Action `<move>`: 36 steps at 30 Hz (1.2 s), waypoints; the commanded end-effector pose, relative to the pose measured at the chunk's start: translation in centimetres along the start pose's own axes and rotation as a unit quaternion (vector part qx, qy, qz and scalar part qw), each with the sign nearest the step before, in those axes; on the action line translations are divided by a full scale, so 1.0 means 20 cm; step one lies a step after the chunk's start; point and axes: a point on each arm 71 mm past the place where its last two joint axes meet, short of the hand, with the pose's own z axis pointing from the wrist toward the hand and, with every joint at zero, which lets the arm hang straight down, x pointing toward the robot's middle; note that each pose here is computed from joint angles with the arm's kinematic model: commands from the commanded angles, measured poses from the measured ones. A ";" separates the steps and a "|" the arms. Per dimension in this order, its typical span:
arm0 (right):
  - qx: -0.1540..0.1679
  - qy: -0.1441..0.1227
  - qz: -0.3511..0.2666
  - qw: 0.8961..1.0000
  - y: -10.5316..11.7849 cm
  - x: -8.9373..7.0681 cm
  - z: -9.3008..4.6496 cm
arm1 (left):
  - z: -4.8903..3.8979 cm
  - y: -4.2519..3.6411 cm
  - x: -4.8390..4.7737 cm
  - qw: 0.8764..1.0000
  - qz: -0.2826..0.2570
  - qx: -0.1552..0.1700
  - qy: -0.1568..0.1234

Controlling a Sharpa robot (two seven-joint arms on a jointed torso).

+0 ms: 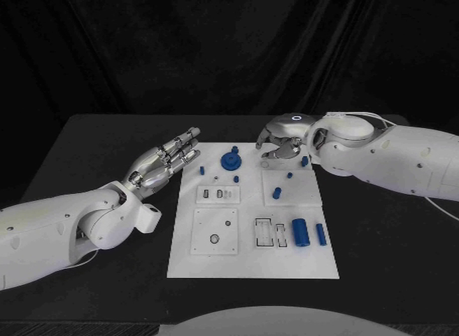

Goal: Assemble the parts on the task board

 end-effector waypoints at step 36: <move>0.092 -0.062 0.012 0.994 -0.35 0.08 -0.55 | -0.002 -0.010 0.018 1.000 -0.006 0.020 0.008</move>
